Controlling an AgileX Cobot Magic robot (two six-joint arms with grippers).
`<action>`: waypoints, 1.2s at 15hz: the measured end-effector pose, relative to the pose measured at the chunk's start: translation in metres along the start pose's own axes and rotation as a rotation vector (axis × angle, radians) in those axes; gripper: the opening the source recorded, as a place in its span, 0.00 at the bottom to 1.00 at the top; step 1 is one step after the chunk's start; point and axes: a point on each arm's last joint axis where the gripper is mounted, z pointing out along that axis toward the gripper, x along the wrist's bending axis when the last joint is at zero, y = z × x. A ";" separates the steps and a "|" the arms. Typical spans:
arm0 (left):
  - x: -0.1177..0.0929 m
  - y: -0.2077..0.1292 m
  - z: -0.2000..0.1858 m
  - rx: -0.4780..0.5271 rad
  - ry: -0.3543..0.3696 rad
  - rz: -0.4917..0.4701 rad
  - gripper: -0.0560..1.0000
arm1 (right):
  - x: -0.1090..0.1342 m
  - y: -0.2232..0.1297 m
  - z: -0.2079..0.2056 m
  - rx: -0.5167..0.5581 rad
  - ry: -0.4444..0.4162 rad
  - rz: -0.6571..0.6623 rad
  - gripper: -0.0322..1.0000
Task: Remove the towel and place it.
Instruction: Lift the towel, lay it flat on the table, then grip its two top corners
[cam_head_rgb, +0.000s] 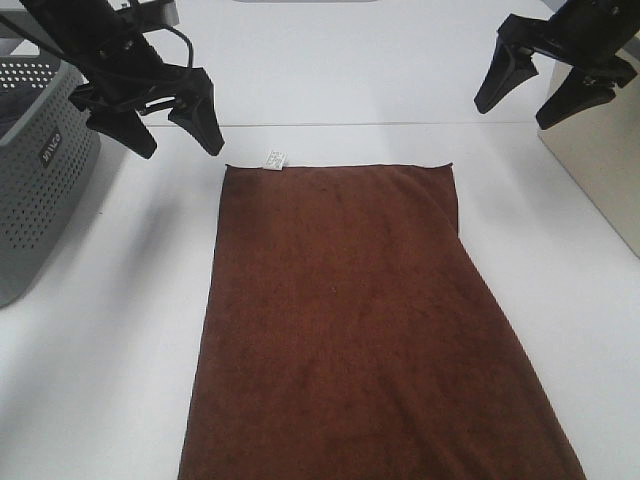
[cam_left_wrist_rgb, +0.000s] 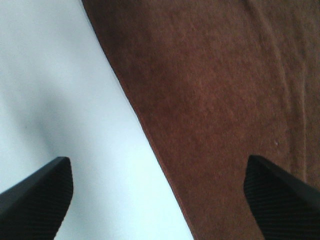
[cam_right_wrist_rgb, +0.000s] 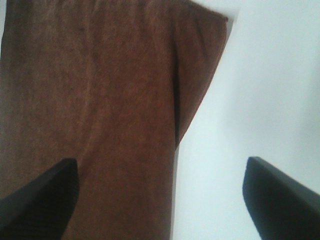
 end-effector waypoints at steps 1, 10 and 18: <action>0.005 0.006 0.006 -0.017 -0.006 -0.013 0.86 | -0.005 0.012 0.008 -0.002 -0.002 -0.011 0.85; 0.037 0.039 0.091 -0.046 -0.120 -0.108 0.86 | -0.060 0.038 0.110 0.060 -0.001 0.015 0.85; 0.048 0.041 0.115 -0.073 -0.094 -0.117 0.85 | -0.071 0.035 0.140 0.039 0.026 0.060 0.85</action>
